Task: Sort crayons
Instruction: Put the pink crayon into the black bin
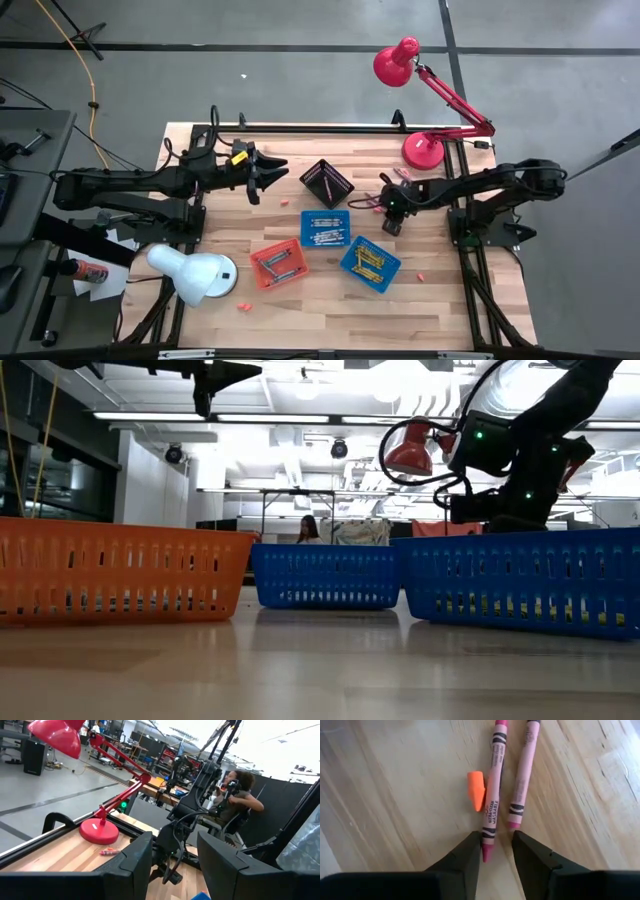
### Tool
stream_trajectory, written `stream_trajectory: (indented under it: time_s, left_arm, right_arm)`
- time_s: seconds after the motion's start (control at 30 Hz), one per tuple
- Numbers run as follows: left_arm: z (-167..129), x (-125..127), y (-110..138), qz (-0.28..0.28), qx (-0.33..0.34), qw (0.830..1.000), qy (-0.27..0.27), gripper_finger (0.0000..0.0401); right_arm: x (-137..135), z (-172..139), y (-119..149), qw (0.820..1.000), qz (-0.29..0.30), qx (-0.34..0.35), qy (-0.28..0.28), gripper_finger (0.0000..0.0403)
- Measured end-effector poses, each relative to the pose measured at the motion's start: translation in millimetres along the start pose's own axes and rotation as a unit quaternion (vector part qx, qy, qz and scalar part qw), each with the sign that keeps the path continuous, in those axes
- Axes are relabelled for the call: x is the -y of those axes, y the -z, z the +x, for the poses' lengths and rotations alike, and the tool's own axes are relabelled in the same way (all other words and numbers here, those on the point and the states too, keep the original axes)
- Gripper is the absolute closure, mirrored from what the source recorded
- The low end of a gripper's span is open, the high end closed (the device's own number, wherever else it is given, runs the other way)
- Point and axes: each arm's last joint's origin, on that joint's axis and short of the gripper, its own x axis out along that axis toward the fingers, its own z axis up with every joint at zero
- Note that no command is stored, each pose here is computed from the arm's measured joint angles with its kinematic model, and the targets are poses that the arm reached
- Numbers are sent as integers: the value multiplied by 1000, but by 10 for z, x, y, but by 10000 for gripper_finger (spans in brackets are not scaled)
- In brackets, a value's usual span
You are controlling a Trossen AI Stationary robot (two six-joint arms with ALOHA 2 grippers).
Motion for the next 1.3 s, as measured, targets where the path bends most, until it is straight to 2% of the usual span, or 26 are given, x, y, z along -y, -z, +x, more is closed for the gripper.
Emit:
stream_trajectory:
  time_s: [0.2,0.43,0.6,0.73,0.87,1.0,1.17,1.3]
  left_arm:
    - [0,-8,19,1,-9,1000,-4,258]
    - [0,-6,16,1,-8,1000,-3,258]
    - [0,-6,15,1,-7,1000,-3,258]
    - [0,-6,15,1,-7,1000,-3,258]
    - [0,-6,15,1,-7,1000,-3,258]
    - [0,-6,15,1,-7,1000,-3,258]
    - [0,-6,15,1,-7,1000,-3,258]
    - [0,-6,15,1,-7,1000,-3,258]
  right_arm:
    - [-30,-110,11,1000,-1,-3,-11,388]
    - [-10,-480,138,999,12,10,-46,398]
    - [16,-865,214,990,53,95,-88,400]
    - [36,-1145,166,963,89,223,-120,401]
    - [18,-1330,-26,916,109,360,-136,402]
    - [-25,-1387,-272,872,99,459,-139,401]
    - [-97,-1324,-499,837,100,513,-164,401]
    - [-141,-1248,-594,825,101,528,-171,401]
